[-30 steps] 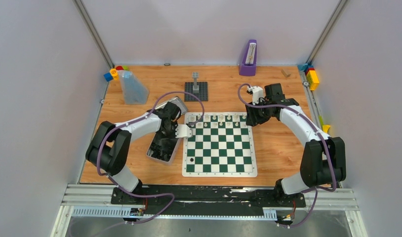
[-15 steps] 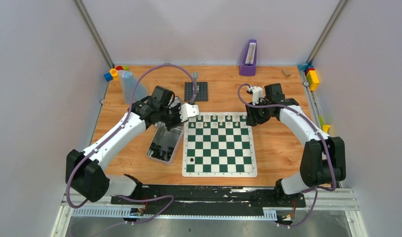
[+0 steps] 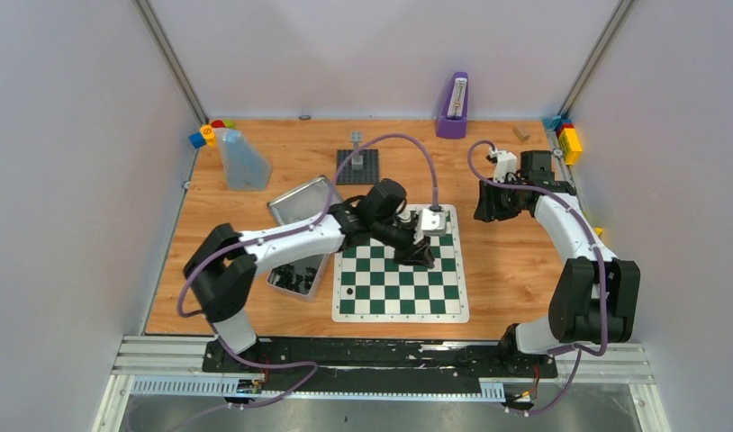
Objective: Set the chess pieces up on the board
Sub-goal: Place the chess piece on the chessboard.
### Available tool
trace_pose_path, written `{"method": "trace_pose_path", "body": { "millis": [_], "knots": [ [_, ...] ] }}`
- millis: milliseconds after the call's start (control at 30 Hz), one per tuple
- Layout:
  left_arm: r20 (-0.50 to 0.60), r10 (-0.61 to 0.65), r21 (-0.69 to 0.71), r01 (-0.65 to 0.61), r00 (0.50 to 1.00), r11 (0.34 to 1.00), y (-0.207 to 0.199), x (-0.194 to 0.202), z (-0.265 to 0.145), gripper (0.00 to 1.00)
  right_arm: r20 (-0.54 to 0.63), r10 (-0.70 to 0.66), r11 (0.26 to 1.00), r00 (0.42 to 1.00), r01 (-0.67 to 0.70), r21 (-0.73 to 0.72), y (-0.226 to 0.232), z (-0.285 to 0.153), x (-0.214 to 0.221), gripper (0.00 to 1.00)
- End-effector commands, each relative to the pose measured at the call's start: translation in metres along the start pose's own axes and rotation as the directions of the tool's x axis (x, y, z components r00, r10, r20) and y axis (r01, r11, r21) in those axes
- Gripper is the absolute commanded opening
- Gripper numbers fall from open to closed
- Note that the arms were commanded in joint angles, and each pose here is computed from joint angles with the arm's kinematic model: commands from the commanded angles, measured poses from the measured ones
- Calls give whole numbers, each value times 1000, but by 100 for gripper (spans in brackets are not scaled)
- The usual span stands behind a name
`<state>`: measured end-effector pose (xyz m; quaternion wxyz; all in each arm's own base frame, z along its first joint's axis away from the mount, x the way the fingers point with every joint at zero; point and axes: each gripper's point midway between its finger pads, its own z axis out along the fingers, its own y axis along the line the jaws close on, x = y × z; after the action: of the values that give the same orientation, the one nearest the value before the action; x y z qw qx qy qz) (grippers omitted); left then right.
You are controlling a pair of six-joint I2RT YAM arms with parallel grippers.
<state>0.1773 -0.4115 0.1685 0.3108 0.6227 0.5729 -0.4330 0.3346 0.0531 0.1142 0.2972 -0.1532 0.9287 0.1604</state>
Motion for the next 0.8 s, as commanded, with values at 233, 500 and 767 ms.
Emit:
{"method": "trace_pose_path", "body": {
  "millis": [233, 500, 767],
  "knots": [
    [130, 36, 275, -71, 991, 959, -38, -7, 106, 26, 77, -9, 1000, 997, 10, -11, -1, -13, -19, 40],
    [120, 13, 328, -52, 993, 943, -46, 16, 131, 27, 74, -9, 1000, 997, 10, -17, 0, -12, -17, 40],
    [97, 13, 331, -45, 995, 943, -41, 27, 143, 29, 75, -10, 1000, 997, 12, -26, 3, -14, -16, 40]
  ]
}}
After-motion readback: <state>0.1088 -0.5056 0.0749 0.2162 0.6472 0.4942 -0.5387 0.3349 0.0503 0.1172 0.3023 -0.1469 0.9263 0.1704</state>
